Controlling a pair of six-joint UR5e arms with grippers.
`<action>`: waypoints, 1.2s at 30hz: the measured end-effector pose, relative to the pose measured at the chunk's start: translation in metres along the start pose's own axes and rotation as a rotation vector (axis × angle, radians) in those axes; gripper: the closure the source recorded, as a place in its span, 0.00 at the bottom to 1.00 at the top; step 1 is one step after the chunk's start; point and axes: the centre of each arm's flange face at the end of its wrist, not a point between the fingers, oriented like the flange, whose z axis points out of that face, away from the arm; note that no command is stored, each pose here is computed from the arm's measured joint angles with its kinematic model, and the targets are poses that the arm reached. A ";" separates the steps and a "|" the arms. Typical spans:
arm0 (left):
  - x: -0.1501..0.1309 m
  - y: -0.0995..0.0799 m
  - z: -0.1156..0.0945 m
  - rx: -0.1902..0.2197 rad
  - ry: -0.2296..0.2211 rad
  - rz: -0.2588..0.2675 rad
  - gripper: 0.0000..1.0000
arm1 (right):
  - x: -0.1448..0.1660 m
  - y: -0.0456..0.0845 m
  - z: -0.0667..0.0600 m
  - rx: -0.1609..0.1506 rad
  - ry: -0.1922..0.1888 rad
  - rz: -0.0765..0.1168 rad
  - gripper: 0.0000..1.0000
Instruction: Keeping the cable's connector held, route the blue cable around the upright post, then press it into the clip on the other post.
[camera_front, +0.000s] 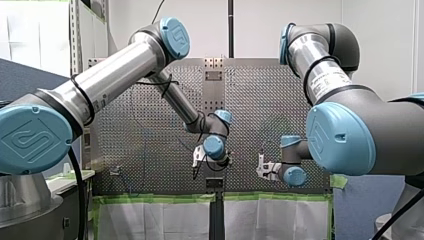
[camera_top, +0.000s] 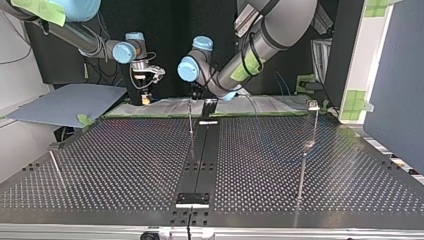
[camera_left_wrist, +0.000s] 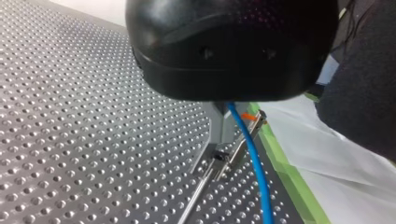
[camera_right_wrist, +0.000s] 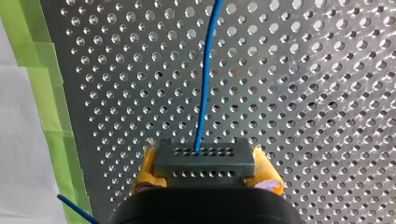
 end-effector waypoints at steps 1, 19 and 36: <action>0.001 0.000 0.001 0.002 -0.004 -0.003 1.00 | 0.000 0.000 0.000 0.004 0.000 0.000 1.00; 0.040 0.009 0.023 0.003 0.001 -0.013 1.00 | -0.033 0.001 0.003 0.016 -0.041 -0.012 1.00; 0.035 0.037 0.042 0.014 0.002 -0.038 1.00 | -0.028 -0.001 0.012 0.019 -0.035 -0.027 1.00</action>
